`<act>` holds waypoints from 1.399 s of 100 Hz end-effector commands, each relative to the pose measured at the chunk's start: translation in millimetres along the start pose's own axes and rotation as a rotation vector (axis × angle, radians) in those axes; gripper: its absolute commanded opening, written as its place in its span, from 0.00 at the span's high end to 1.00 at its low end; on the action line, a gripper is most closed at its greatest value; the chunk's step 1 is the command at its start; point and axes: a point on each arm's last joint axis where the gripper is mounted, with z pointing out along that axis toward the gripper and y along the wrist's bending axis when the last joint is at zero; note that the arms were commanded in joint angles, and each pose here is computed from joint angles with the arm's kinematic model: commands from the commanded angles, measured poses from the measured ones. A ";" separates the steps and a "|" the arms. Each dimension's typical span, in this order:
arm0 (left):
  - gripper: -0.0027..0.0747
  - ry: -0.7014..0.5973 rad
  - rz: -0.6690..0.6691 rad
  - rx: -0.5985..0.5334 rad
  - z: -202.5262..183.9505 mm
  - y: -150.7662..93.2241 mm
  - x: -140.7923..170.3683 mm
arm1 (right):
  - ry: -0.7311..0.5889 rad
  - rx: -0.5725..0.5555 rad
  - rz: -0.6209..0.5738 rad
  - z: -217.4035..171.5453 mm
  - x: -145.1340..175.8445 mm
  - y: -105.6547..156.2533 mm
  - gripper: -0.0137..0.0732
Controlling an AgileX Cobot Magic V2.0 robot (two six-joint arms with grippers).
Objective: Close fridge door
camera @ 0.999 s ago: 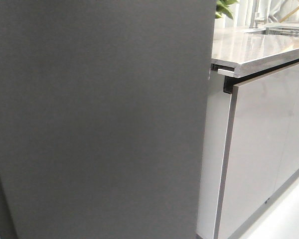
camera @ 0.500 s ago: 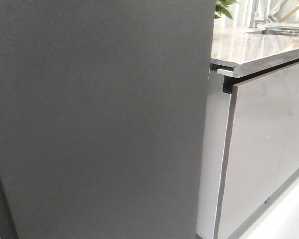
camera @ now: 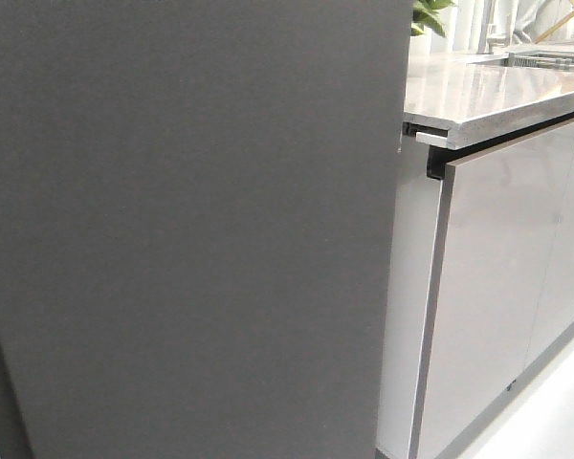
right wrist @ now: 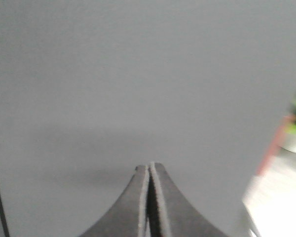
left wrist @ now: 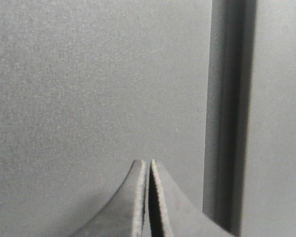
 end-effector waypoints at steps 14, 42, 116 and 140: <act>0.99 -0.047 -0.009 0.001 -1.4 0.4 4.7 | -0.110 0.127 0.065 -85.2 40.8 -8.6 0.89; 0.99 -0.047 -0.009 0.001 -1.4 0.4 4.7 | -0.095 0.155 0.110 -122.2 96.4 -4.7 0.89; 0.99 -0.047 -0.009 0.001 -1.4 0.4 4.7 | -0.074 0.154 0.121 -124.1 99.4 -4.4 0.89; 0.99 -0.047 -0.009 0.001 -1.4 0.4 4.7 | -0.053 0.251 0.091 -115.6 116.1 -3.2 0.89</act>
